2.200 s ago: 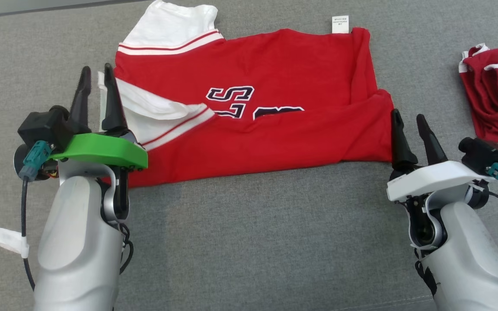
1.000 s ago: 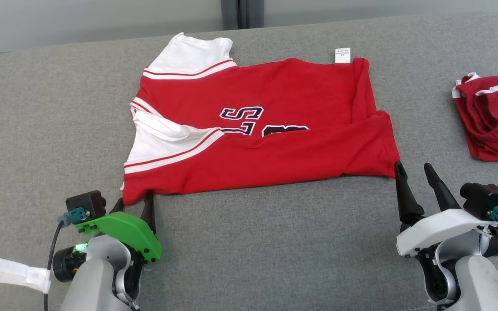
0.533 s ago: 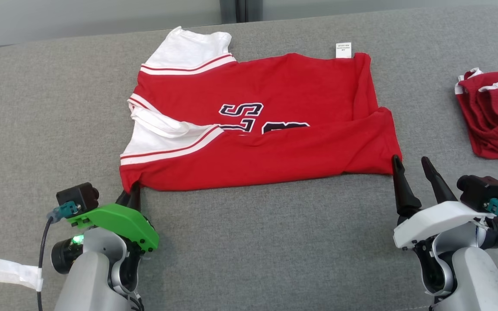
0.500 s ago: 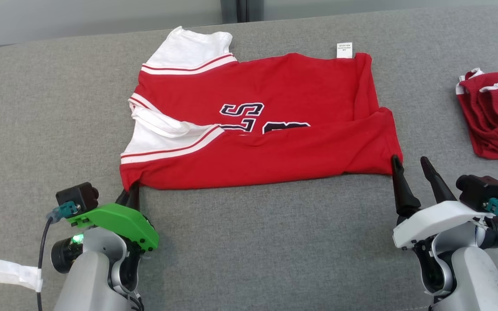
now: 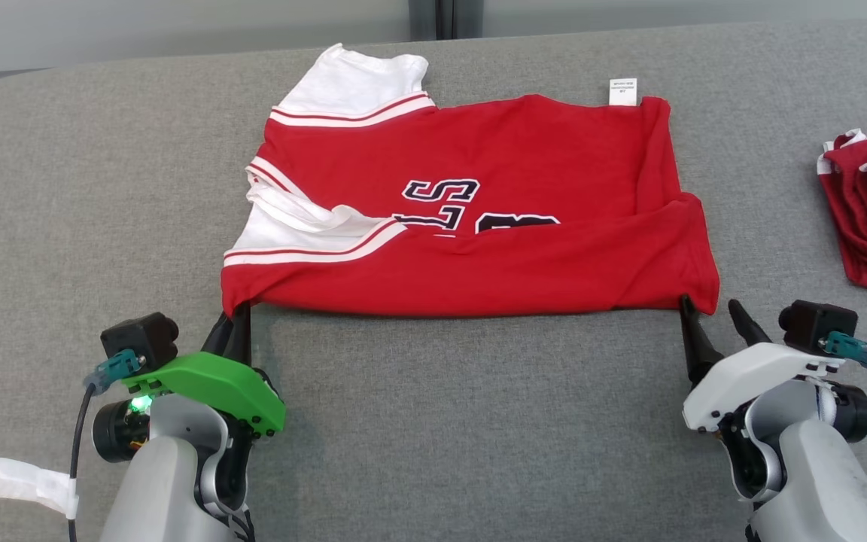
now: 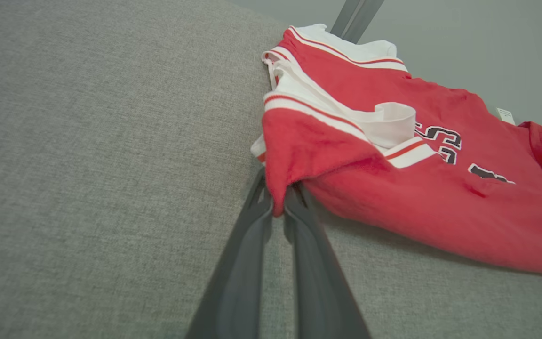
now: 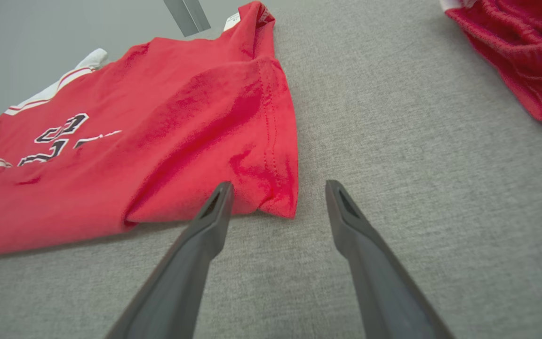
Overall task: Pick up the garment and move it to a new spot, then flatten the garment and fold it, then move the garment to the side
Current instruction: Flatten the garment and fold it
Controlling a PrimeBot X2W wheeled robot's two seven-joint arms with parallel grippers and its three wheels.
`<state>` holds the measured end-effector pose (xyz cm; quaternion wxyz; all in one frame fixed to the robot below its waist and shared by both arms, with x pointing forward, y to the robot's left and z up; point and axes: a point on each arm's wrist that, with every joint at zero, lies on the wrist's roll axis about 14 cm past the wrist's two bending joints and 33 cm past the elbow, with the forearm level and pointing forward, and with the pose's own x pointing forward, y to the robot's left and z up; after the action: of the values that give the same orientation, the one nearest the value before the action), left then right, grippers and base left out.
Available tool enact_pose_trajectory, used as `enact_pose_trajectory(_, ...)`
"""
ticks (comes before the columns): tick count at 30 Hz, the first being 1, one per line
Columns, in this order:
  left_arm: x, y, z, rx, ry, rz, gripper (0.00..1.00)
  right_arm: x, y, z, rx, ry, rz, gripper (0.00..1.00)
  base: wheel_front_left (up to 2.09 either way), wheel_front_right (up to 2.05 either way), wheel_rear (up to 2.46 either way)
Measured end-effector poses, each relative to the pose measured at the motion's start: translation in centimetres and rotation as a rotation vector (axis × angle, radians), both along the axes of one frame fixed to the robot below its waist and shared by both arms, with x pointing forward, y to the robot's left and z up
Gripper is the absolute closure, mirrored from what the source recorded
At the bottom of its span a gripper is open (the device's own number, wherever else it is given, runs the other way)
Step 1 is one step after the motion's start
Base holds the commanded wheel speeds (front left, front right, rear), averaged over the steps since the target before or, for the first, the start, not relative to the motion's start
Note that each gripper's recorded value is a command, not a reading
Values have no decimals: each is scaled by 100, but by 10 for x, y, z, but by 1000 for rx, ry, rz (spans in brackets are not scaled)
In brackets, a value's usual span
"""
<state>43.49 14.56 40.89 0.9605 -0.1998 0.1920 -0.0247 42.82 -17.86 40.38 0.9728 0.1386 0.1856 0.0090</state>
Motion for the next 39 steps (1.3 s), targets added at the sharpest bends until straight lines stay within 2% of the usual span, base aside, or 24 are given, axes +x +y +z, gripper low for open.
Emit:
enact_pose_trajectory(5,-3,2,6,2,-18,10,100,2,13,-16,25,75,30,0,0,0,0)
enact_pose_trajectory(6,-3,3,7,3,-23,11,100,4,14,-18,40,82,27,8,0,0,0)
enact_pose_trajectory(7,-3,3,8,6,-25,13,100,7,15,-17,68,79,17,51,0,0,0)
enact_pose_trajectory(9,-3,4,11,6,-33,16,100,13,18,-15,89,73,13,88,0,0,0)
enact_pose_trajectory(10,-3,4,12,6,-38,16,100,15,18,-15,96,67,9,100,0,0,0)
enact_pose_trajectory(19,-12,0,30,33,-90,-24,100,26,13,10,59,-8,23,100,0,0,0)
enact_pose_trajectory(27,-62,-9,16,37,6,-58,100,-24,-26,6,2,40,-2,100,0,0,0)
enact_pose_trajectory(32,-96,-15,0,50,115,-90,100,-50,-34,3,16,65,-41,100,0,0,0)
enact_pose_trajectory(35,-104,-16,0,49,139,-98,100,-58,-37,2,18,72,-60,100,0,0,0)
enact_pose_trajectory(36,-105,-16,0,49,141,-99,99,-59,-38,2,10,73,-63,80,0,0,0)
enact_pose_trajectory(37,-105,-16,1,50,140,-97,66,-60,-40,2,4,72,-68,56,0,0,0)
enact_pose_trajectory(38,-104,-16,2,51,138,-95,31,-60,-40,3,1,71,-70,0,0,0,0)
enact_pose_trajectory(39,-105,-15,2,53,140,-97,0,-61,-39,3,4,72,-70,0,0,0,0)
